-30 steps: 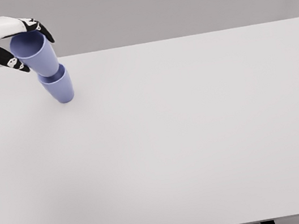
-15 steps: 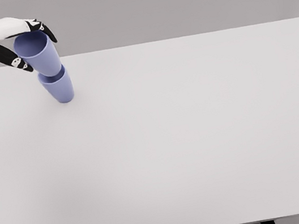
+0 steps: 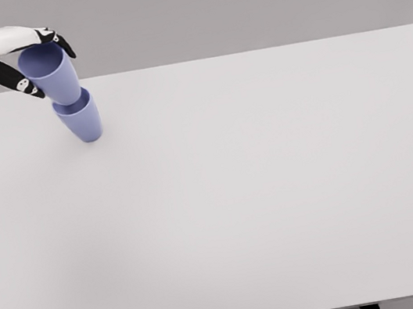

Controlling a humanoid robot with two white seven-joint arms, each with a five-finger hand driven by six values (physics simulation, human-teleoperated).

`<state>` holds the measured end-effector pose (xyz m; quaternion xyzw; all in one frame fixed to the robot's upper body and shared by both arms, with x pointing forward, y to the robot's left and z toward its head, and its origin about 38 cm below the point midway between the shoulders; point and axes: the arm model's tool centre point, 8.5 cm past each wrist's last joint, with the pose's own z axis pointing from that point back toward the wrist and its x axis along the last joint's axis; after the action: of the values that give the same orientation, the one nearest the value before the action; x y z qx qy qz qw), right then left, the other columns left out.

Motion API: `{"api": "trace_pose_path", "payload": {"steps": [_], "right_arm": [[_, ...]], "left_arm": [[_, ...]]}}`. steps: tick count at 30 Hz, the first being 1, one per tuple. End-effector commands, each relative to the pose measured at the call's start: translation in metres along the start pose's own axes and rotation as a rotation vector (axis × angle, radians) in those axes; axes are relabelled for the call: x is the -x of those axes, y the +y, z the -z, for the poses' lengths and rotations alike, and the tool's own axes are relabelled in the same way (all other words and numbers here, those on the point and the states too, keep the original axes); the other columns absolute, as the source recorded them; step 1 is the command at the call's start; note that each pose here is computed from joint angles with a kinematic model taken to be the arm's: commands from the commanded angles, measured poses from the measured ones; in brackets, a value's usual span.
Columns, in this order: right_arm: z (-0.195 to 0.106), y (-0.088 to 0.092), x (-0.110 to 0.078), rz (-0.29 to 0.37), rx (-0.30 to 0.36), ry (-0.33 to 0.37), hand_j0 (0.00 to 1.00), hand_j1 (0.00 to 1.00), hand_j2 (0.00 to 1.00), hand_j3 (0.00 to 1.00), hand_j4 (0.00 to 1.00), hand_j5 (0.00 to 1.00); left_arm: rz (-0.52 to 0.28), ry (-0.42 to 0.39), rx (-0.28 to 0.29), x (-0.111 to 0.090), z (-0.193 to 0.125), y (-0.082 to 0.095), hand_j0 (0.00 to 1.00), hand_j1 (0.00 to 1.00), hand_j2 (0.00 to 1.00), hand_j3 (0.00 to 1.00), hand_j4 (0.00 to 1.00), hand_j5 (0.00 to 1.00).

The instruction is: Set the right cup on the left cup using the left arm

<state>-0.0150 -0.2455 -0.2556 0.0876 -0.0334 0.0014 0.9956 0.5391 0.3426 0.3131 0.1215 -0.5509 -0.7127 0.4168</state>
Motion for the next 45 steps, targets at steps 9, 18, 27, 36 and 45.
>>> {"api": "trace_pose_path", "payload": {"steps": [9,18,27,36,45], "right_arm": [[0.0,0.0,-0.001,0.0,-0.001,-0.002,1.0,1.0,1.0,1.0,1.0,1.0],[0.0,0.0,-0.001,0.0,0.001,-0.002,1.0,1.0,1.0,1.0,1.0,1.0],[0.0,0.0,-0.001,-0.002,-0.001,-0.001,1.0,1.0,1.0,1.0,1.0,1.0],[0.0,0.0,-0.001,-0.002,0.001,-0.001,1.0,1.0,1.0,1.0,1.0,1.0],[0.0,0.0,-0.001,0.0,0.001,-0.002,1.0,1.0,1.0,1.0,1.0,1.0]], "left_arm": [[-0.016,0.004,0.005,0.002,0.006,-0.006,0.54,0.54,0.54,0.54,0.54,0.54],[-0.016,0.004,0.005,0.002,0.006,-0.006,0.54,0.54,0.54,0.54,0.54,0.54],[-0.014,0.001,-0.001,0.001,0.006,-0.005,0.76,0.76,0.76,0.76,0.76,0.76],[-0.015,0.0,-0.021,0.001,0.007,-0.004,0.92,0.92,0.92,0.92,0.92,0.92],[-0.023,0.012,-0.015,0.006,0.002,-0.01,1.0,1.0,1.0,1.0,1.0,1.0]]}}
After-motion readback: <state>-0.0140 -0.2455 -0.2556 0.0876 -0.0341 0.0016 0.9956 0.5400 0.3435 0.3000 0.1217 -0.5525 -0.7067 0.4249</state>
